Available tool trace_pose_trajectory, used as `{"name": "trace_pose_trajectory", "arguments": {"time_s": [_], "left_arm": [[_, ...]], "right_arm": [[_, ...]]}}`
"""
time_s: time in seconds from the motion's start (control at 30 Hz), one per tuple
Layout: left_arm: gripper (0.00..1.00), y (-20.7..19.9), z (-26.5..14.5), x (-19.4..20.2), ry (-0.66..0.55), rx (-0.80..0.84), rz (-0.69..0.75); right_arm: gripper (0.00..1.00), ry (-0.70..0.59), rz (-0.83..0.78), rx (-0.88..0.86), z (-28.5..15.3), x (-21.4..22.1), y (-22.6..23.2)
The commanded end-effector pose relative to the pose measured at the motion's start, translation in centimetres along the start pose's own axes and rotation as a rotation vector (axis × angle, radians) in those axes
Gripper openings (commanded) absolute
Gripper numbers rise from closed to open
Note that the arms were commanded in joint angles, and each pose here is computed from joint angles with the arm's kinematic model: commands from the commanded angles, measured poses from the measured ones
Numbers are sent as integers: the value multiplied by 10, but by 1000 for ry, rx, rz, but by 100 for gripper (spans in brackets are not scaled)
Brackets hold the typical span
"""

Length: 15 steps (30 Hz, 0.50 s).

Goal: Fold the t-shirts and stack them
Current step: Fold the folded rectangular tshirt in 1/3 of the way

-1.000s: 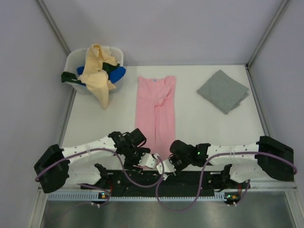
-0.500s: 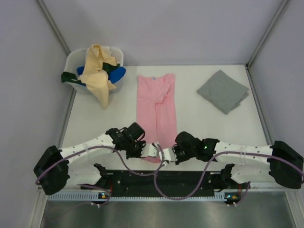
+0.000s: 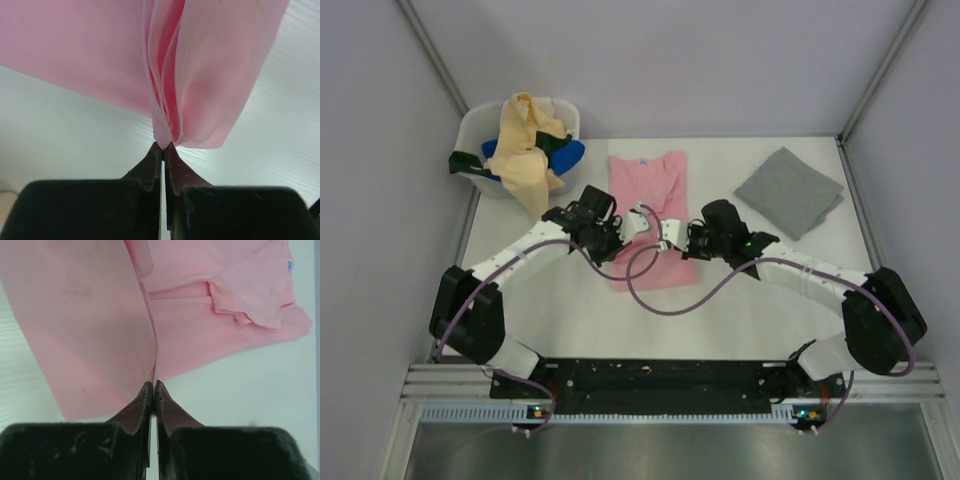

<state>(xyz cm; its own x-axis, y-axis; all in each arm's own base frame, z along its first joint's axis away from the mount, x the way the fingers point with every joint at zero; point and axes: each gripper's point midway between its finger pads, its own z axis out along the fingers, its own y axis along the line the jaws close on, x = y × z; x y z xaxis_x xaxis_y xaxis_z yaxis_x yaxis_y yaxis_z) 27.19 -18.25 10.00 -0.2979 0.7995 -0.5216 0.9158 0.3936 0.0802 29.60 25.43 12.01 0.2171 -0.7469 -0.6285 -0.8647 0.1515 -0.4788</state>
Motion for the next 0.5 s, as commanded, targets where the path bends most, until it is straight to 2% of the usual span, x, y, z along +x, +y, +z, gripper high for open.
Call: {"name": "trace_pose_trajectory", "arguments": {"time_s": [0.0, 0.17, 0.47], "left_arm": [[0, 49, 10, -22, -14, -98, -95], [0, 93, 19, -30, 20, -161, -143], [0, 124, 45, -24, 74, -157, -214]], "right_arm": [[0, -82, -58, 73, 15, -24, -50], [0, -86, -54, 101, 35, -19, -78], [0, -45, -40, 122, 71, 2, -99]]}}
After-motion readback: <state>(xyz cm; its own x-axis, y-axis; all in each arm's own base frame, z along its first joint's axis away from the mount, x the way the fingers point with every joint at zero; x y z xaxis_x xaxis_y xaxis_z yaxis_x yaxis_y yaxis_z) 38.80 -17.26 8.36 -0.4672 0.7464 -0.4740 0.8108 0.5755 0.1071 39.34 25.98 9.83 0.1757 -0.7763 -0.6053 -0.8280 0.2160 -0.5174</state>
